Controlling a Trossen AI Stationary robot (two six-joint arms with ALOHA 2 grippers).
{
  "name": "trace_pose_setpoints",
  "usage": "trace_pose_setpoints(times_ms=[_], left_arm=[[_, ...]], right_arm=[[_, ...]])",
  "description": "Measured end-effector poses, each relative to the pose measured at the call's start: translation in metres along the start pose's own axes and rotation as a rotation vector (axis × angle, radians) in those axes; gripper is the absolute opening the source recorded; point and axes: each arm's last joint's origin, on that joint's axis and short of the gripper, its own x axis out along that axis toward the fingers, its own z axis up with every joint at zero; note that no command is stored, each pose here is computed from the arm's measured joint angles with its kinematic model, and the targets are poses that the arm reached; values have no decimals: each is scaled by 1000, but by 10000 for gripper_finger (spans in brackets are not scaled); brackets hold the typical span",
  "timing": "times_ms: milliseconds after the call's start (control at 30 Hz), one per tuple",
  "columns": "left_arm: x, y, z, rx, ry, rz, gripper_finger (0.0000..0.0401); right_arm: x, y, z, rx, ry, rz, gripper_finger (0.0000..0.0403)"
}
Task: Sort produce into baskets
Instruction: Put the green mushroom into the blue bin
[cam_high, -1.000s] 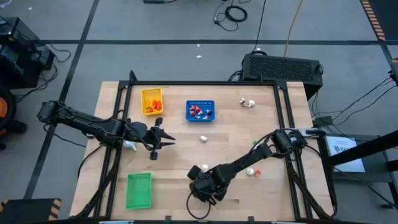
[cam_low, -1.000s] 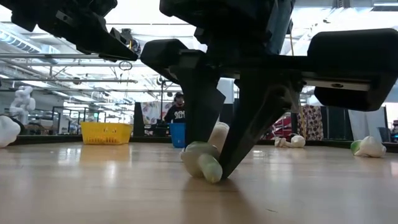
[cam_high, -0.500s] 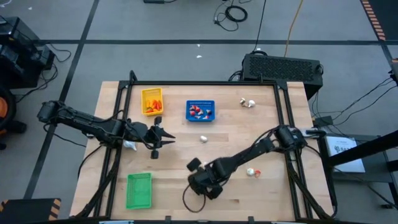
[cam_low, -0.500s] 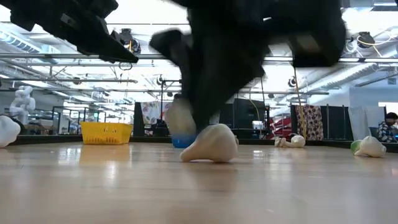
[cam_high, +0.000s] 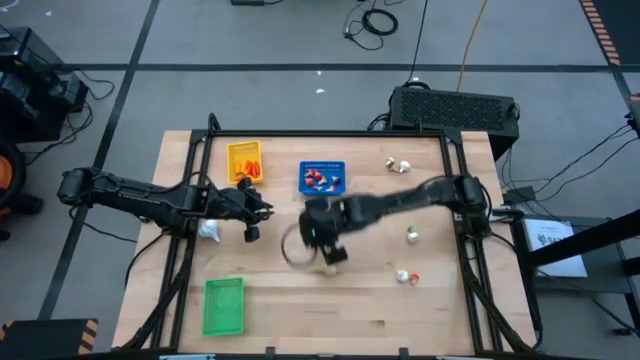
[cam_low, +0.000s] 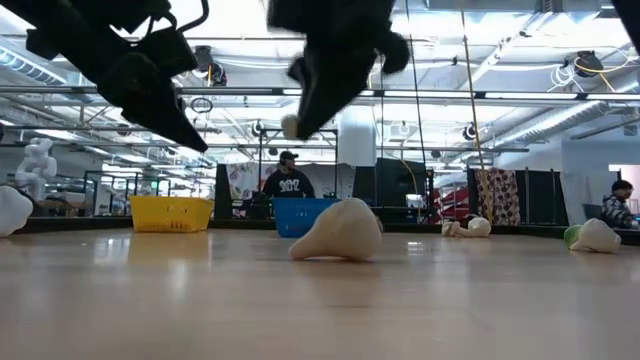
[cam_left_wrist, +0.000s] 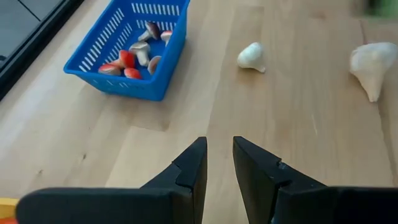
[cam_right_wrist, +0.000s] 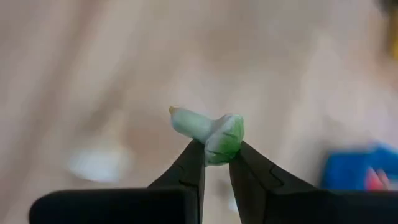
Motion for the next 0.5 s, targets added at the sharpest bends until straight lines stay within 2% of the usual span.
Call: trace_pose_setpoints(times_ms=[300, 500], left_arm=[[0, 0, 0, 2, 2, -4, 86], [0, 0, -1, 16, 14, -4, 86]], right_arm=[[10, -114, -50, 284, 67, -121, 52], [7, -157, -79, 431, 94, -167, 59]])
